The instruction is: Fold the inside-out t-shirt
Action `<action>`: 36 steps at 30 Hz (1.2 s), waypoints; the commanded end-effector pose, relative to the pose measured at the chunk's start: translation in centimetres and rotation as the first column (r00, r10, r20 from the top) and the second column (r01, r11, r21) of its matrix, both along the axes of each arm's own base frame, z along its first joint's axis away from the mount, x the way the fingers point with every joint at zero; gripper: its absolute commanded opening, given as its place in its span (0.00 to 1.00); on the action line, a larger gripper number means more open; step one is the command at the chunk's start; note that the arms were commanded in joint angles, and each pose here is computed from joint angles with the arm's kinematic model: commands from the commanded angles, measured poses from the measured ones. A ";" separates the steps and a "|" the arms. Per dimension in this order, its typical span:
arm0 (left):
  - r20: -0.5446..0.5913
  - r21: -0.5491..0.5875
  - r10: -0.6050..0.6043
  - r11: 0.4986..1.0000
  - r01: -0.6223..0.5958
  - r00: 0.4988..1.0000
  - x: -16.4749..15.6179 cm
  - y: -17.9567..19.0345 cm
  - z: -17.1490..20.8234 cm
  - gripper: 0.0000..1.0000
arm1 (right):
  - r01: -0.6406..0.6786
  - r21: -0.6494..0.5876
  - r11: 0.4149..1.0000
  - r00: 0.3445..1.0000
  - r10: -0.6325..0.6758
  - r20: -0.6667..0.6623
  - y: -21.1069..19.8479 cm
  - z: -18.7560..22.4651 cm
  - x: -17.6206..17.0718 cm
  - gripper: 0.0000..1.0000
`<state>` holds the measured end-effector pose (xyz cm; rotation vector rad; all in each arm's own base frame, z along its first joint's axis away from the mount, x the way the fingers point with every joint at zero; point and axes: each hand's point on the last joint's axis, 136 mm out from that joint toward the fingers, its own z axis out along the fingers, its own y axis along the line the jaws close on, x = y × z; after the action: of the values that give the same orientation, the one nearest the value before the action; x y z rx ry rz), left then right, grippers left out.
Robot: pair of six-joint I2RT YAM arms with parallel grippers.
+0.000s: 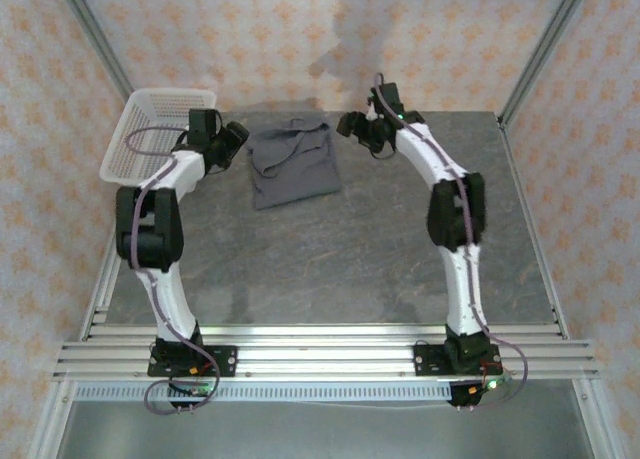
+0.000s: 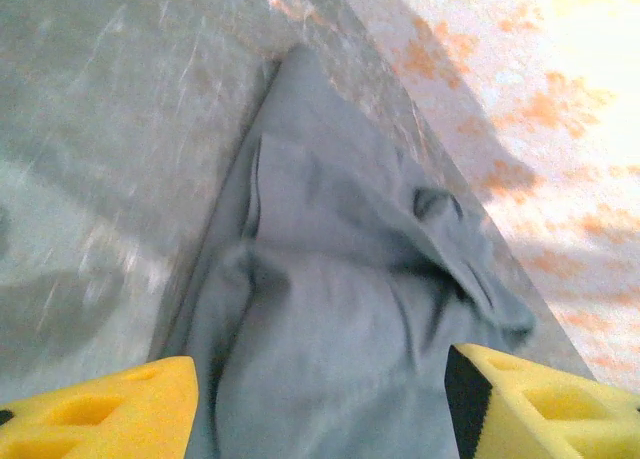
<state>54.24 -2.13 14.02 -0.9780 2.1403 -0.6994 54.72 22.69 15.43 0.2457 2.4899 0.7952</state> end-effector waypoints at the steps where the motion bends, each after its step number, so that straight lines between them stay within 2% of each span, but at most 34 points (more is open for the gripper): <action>1: -0.051 0.013 -0.067 0.998 0.068 0.996 -4.6 -1.3 -0.6 0.67 | -0.047 0.030 0.998 0.995 0.044 0.090 0.6 1.5 -3.5 0.75; 3: -0.118 0.027 -0.131 0.990 0.135 0.984 -6.8 -2.6 -2.8 0.66 | -0.075 0.009 0.997 0.996 0.074 0.042 0.9 -0.5 -5.3 0.75; 6: -0.198 0.035 -0.207 0.975 0.217 0.958 -8.4 -4.5 -5.4 0.66 | -0.111 0.004 0.994 0.994 0.111 -0.013 2.0 -3.0 -6.1 0.71; 10: -0.253 -0.015 -0.240 0.970 0.245 0.937 -8.1 -6.2 -8.2 0.66 | -0.126 -0.021 0.992 0.990 0.124 -0.069 3.1 -6.1 -5.7 0.66; 11: -0.293 -0.028 -0.248 0.968 0.251 0.923 -8.2 -6.5 -9.9 0.66 | -0.135 -0.025 0.991 0.988 0.133 -0.075 3.4 -6.7 -5.6 0.66; 13: -0.289 -0.070 -0.266 0.964 0.257 0.920 -7.8 -7.4 -10.8 0.64 | -0.155 -0.019 0.988 0.984 0.152 -0.092 4.2 -7.8 -5.5 0.63; 14: -0.285 -0.082 -0.269 0.963 0.256 0.920 -7.6 -7.7 -11.2 0.62 | -0.168 -0.009 0.986 0.981 0.166 -0.103 4.7 -8.2 -5.5 0.59; 16: -0.301 -0.081 -0.262 0.965 0.249 0.917 -7.6 -7.7 -11.8 0.49 | -0.183 0.017 0.983 0.975 0.183 -0.125 5.5 -8.8 -5.5 0.41; 17: -0.307 -0.079 -0.259 0.966 0.247 0.916 -7.6 -7.7 -11.9 0.38 | -0.186 0.026 0.982 0.973 0.188 -0.133 5.8 -9.0 -5.6 0.30; 19: -0.341 -0.064 -0.246 0.969 0.239 0.907 -8.3 -7.3 -12.3 0.03 | -0.167 0.009 0.986 0.976 0.167 -0.137 5.4 -9.1 -5.8 0.08; 20: -0.364 -0.062 -0.252 0.967 0.247 0.897 -9.0 -7.2 -12.4 0.00 | -0.150 -0.013 0.989 0.980 0.147 -0.132 4.8 -8.9 -6.2 0.01; 22: -0.399 -0.069 -0.277 0.960 0.273 0.874 -11.0 -7.3 -12.5 0.00 | -0.120 -0.050 0.991 0.984 0.113 -0.136 3.3 -8.7 -7.6 0.00; 25: -0.435 -0.117 -0.328 0.944 0.309 0.838 -15.6 -8.1 -12.2 0.00 | -0.141 -0.068 0.988 0.978 0.129 -0.164 1.6 -8.2 -11.7 0.00; 29: -0.497 -0.139 -0.395 0.915 0.378 0.773 -23.1 -10.2 -11.4 0.00 | -0.161 -0.088 0.983 0.961 0.136 -0.242 -1.2 -8.2 -19.8 0.00; 31: -0.511 -0.150 -0.411 0.907 0.393 0.754 -26.3 -11.4 -10.8 0.00 | -0.154 -0.091 0.984 0.952 0.124 -0.281 -2.5 -8.4 -23.9 0.04; 32: -0.516 -0.149 -0.412 0.906 0.395 0.751 -27.8 -11.8 -10.5 0.09 | -0.149 -0.081 0.986 0.949 0.119 -0.292 -3.1 -8.2 -25.7 0.09; 34: -0.524 -0.137 -0.390 0.916 0.377 0.757 -29.5 -11.6 -9.8 0.39 | -0.131 -0.044 0.990 0.945 0.111 -0.307 -3.6 -7.7 -28.4 0.31; 36: -0.491 -0.109 -0.369 0.925 0.364 0.789 -29.5 -11.1 -8.2 0.56 | -0.099 -0.025 0.995 0.955 0.088 -0.284 -4.2 -6.3 -29.3 0.49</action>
<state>25.85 -15.04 5.13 -0.6990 2.8649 -0.7840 26.91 19.57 8.50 0.1607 2.8016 0.8058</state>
